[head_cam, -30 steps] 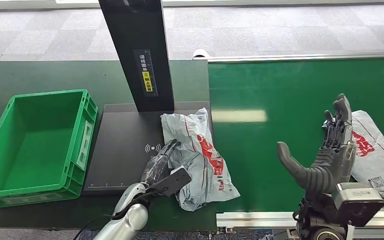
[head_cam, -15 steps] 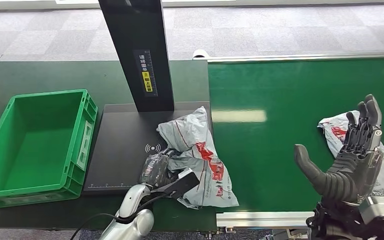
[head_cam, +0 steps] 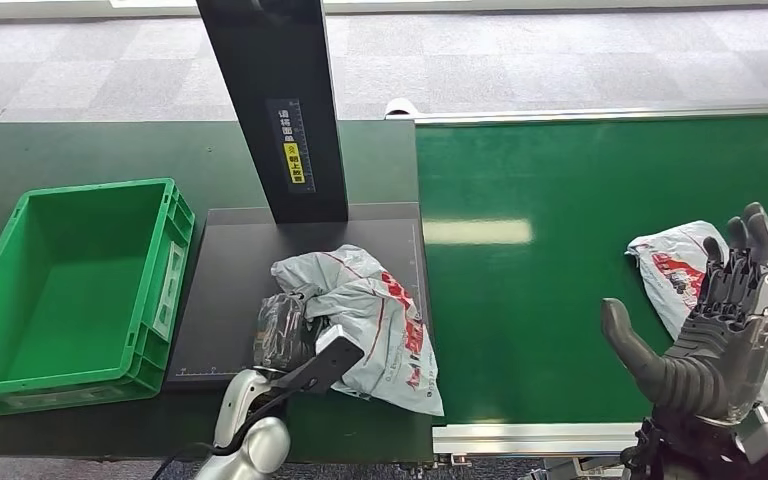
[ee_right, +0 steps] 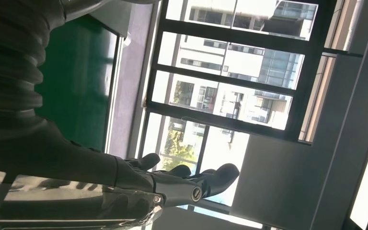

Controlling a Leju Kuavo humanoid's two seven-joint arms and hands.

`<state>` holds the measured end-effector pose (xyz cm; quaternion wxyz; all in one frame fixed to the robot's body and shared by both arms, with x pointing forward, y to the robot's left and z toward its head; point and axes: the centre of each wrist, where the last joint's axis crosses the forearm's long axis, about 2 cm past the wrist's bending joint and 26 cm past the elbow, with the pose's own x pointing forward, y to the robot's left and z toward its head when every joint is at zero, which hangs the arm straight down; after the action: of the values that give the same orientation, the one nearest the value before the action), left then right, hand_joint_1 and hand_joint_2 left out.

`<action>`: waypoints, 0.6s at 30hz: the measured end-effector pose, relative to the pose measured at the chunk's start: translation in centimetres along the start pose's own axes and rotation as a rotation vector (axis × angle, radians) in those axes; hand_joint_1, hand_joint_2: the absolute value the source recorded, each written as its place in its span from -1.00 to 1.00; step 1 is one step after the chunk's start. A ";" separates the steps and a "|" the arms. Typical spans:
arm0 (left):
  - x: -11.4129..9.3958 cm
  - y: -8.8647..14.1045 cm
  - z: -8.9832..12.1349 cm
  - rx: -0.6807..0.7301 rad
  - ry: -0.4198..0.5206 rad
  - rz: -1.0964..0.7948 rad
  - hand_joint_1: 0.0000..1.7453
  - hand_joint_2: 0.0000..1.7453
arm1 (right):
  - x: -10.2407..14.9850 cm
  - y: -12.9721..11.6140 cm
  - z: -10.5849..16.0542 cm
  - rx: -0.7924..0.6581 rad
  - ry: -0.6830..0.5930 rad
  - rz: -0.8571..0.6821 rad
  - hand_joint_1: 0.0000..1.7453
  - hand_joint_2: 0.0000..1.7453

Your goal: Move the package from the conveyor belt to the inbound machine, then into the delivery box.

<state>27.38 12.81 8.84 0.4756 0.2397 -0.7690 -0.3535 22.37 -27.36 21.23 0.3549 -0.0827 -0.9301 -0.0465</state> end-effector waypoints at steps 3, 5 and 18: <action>0.2 1.6 -0.2 0.119 -0.025 0.069 1.00 1.00 | 0.0 -0.1 0.2 -0.008 0.007 0.002 -1.00 1.00; 0.4 3.4 -0.3 0.244 -0.045 0.110 1.00 1.00 | 0.0 -0.1 0.5 -0.015 0.017 0.004 -1.00 1.00; -2.4 16.1 -2.9 0.857 -0.094 0.070 1.00 1.00 | 0.1 0.2 1.7 -0.067 0.052 0.012 -1.00 1.00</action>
<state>30.48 23.75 20.78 0.3095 0.3728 -0.8748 0.0037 21.21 -26.92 20.05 0.3763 -0.0990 -0.9179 -0.0774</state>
